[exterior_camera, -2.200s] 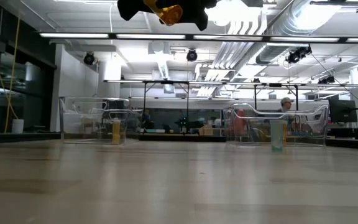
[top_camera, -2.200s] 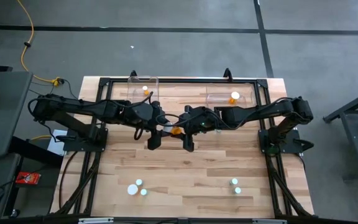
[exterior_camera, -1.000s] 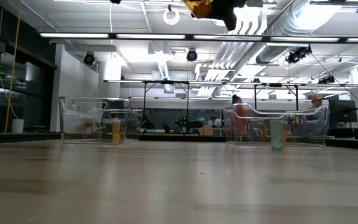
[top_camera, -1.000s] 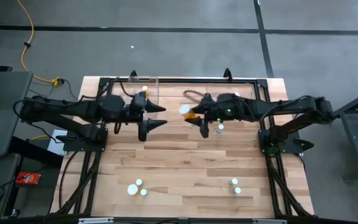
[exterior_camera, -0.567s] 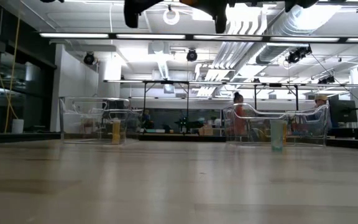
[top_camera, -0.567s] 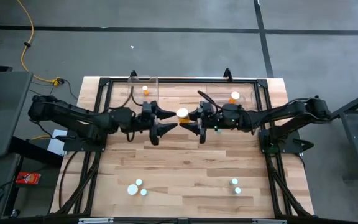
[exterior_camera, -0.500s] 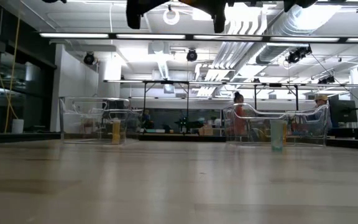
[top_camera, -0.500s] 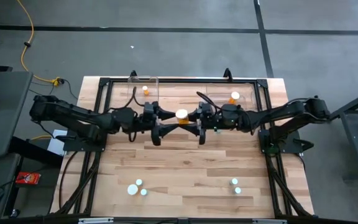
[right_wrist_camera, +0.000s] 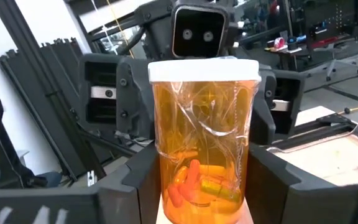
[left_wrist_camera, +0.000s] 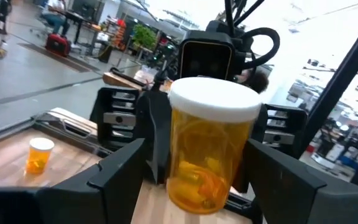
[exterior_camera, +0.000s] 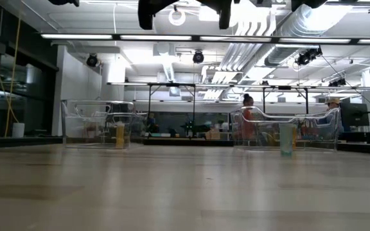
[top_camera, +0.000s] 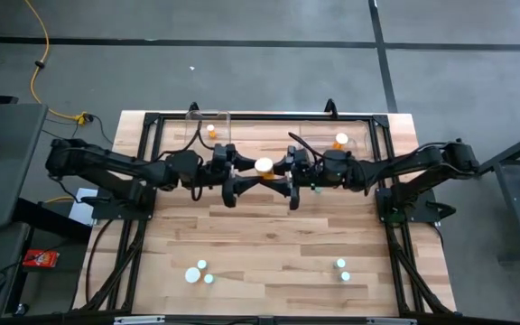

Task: Pick and place medicine bottles into bin by pill shape (circle, oval)
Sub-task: Put the large orange pill bottle into the right transparent bin

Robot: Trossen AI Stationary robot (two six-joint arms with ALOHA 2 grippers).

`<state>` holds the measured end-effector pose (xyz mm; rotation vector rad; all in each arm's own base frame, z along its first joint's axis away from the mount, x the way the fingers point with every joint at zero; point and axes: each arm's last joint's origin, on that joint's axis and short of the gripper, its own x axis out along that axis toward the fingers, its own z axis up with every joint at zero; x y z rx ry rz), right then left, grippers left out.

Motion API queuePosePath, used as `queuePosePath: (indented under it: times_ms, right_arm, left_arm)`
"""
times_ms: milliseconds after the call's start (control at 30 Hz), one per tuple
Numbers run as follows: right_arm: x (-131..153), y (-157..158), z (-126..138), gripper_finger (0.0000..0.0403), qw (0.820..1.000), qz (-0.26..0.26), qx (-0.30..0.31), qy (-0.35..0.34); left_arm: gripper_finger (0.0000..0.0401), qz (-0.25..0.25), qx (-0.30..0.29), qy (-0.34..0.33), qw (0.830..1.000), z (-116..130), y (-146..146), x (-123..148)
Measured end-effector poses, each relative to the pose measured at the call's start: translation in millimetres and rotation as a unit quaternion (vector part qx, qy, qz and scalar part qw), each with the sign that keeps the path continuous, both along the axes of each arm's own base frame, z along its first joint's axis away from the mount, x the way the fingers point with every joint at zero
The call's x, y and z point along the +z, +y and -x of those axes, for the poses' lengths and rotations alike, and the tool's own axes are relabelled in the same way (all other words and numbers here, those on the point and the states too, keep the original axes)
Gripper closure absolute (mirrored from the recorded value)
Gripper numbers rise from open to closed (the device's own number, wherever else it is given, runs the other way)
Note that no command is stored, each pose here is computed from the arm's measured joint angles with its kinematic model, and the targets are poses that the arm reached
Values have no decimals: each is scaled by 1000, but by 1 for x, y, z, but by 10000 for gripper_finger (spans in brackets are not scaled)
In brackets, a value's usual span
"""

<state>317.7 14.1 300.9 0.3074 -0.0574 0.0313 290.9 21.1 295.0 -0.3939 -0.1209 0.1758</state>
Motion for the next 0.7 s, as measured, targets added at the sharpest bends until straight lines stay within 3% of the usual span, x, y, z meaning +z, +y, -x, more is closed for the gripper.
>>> queuePosePath:
  times_ms: [333, 700]
  right_arm:
    - [-2, 0, 0, 239, 1000, -2, 0, 7]
    - [-2, 1, 0, 239, 1000, 0, 11, 12]
  left_arm:
    - [144, -26, -4, 6, 1000, -21, 1, 7]
    - [146, -35, 5, 8, 999, -20, 3, 8]
